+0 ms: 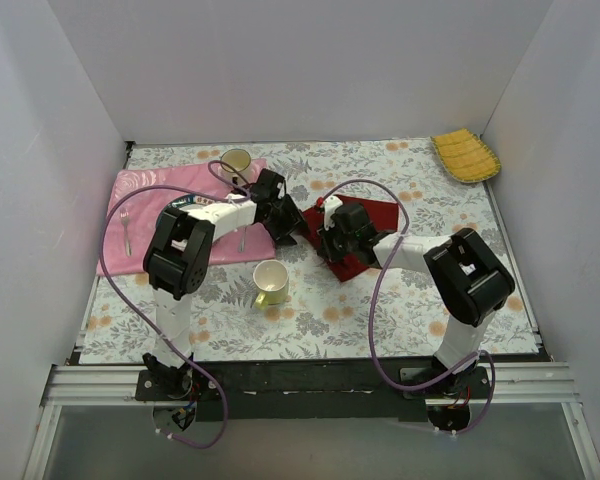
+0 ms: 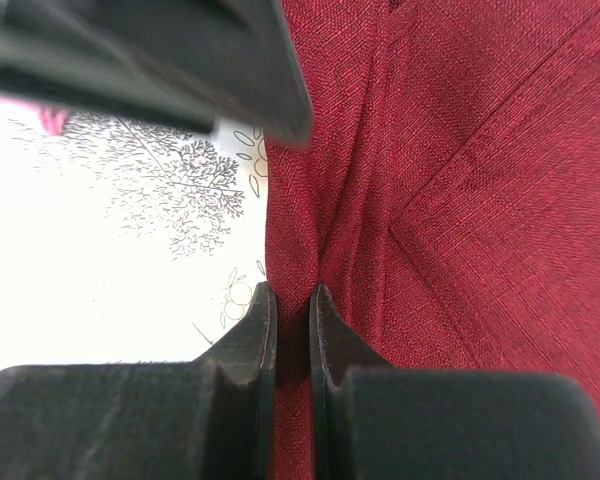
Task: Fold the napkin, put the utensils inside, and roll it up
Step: Roll the napkin with the utensil
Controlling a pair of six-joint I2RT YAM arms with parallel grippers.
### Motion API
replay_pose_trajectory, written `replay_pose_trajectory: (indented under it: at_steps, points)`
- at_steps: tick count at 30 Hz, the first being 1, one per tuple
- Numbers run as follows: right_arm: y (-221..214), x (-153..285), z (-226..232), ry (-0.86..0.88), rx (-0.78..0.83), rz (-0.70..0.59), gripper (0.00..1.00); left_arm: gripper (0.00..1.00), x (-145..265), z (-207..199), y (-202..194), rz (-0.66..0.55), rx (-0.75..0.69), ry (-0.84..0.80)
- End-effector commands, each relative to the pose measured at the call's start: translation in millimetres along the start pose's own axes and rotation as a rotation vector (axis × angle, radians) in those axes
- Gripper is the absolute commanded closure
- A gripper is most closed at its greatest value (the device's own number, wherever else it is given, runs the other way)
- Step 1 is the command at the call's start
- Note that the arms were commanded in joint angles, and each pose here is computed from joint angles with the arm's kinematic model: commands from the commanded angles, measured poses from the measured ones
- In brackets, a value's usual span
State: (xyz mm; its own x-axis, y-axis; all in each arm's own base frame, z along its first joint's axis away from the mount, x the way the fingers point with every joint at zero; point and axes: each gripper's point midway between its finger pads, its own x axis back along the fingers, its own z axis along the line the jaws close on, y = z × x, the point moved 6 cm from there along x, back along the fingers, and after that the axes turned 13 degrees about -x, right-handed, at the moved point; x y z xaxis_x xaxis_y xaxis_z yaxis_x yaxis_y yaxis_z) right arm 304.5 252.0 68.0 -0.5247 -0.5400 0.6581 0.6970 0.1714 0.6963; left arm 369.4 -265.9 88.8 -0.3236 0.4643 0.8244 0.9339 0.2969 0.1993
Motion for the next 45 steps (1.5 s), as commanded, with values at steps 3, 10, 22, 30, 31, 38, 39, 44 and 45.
replay_pose_trajectory:
  at_steps: [3,10,22,30,31,38,39,44,45]
  points:
    - [-31.5,-1.1,-11.7,0.194,-0.216,0.228,0.99,0.46,59.6,-22.9,26.6,-0.135,-0.101,-0.155]
    - [-41.6,-5.6,-29.2,0.456,-0.549,0.369,0.99,0.48,62.1,-33.5,8.5,-0.079,-0.135,-0.3]
    - [-50.5,-5.7,-43.9,0.591,-0.786,0.359,0.99,0.37,28.1,-30.4,-27.3,0.003,0.062,-0.204]
    - [-48.4,-4.6,-46.5,0.598,-0.779,0.336,0.99,0.41,2.3,-20.4,-30.9,0.009,0.17,0.021]
    - [-49.0,-4.2,-46.2,0.602,-0.777,0.334,0.99,0.41,-0.1,-18.7,-32.6,0.008,0.173,0.046]
    - [-53.6,-1.6,-44.8,0.64,-0.753,0.319,0.99,0.44,-19.6,-4.1,-35.1,-0.038,0.122,0.164]
    - [-54.8,-1.6,-44.2,0.643,-0.75,0.322,0.99,0.45,-20.7,-2.9,-33.9,-0.046,0.111,0.169]
    - [-53.4,2.8,-44.2,0.65,-0.693,0.315,0.99,0.64,-24.2,8.7,-27.0,-0.124,-0.016,0.205]
    - [-51.0,3.1,-44.3,0.652,-0.678,0.313,0.99,0.66,-23.8,6.4,-24.2,-0.146,-0.033,0.186]
